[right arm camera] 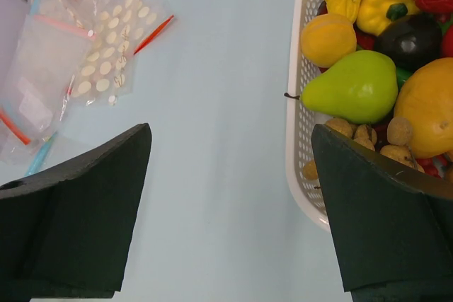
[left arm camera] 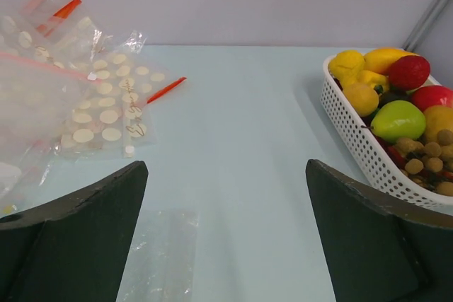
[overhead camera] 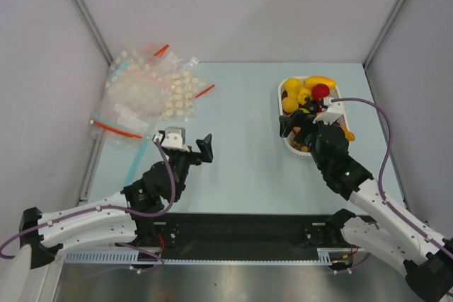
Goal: Place the food in the zip-top bag and seal the zipper
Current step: Pick up the zipper food storage bag at the center of the board.
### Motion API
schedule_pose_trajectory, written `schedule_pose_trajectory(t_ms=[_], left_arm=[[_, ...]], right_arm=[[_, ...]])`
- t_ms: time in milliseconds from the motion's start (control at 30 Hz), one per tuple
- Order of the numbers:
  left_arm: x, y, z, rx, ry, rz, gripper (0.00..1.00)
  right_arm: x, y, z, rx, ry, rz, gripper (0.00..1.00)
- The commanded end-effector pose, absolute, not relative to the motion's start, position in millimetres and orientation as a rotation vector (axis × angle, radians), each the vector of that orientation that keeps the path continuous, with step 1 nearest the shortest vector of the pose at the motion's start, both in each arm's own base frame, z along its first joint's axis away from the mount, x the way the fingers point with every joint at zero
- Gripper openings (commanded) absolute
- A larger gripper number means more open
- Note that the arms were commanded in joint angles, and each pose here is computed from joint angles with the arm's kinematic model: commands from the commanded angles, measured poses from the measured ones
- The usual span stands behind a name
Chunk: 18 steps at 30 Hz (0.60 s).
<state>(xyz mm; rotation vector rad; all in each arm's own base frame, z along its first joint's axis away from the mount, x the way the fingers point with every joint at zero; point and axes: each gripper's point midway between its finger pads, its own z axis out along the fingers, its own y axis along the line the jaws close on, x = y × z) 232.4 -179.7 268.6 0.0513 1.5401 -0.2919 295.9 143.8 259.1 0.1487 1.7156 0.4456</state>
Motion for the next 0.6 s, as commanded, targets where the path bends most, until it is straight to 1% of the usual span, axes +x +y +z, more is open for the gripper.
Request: schedule_pose_trajectory(t_ms=[0, 67, 133, 200, 233, 300, 333, 400, 433, 467, 567], left_arm=[[238.2, -165.3, 277.2, -0.075, 1.539, -0.254, 1.00], [244.7, -159.4, 273.5, -0.111, 1.567, -0.222, 1.00], [255.0, -153.6, 257.2, -0.105, 1.631, -0.172, 1.00], [264.1, -158.5, 248.5, -0.098, 1.677, -0.188, 1.00], [271.0, -158.8, 252.9, -0.099, 1.689, -0.193, 1.00], [271.7, -163.7, 234.7, -0.016, 1.786, -0.121, 1.00], [275.4, -170.5, 216.4, 0.043, 1.856, -0.054, 1.00], [275.2, -174.9, 213.1, 0.087, 1.943, 0.005, 1.00], [278.1, -181.2, 196.6, 0.137, 1.995, 0.055, 1.00], [279.9, -186.2, 196.7, 0.166, 2.013, 0.066, 1.00], [277.5, -199.1, 168.2, 0.296, 2.114, 0.103, 1.00]], right_arm=[[297.4, 137.2, 277.2, 0.192, 1.643, 0.454, 1.00], [295.8, 134.1, 279.9, 0.198, 1.631, 0.451, 1.00], [294.1, 135.0, 278.8, 0.191, 1.628, 0.460, 1.00], [294.3, 136.5, 278.2, 0.180, 1.627, 0.464, 1.00], [294.4, 137.2, 278.8, 0.177, 1.626, 0.466, 1.00], [295.3, 136.8, 276.9, 0.176, 1.634, 0.458, 1.00], [295.9, 136.5, 277.2, 0.178, 1.635, 0.452, 1.00], [295.9, 135.9, 276.4, 0.179, 1.637, 0.448, 1.00], [296.0, 135.4, 276.5, 0.183, 1.637, 0.447, 1.00], [296.0, 135.4, 276.5, 0.183, 1.637, 0.447, 1.00], [296.9, 134.8, 274.7, 0.185, 1.642, 0.440, 1.00]])
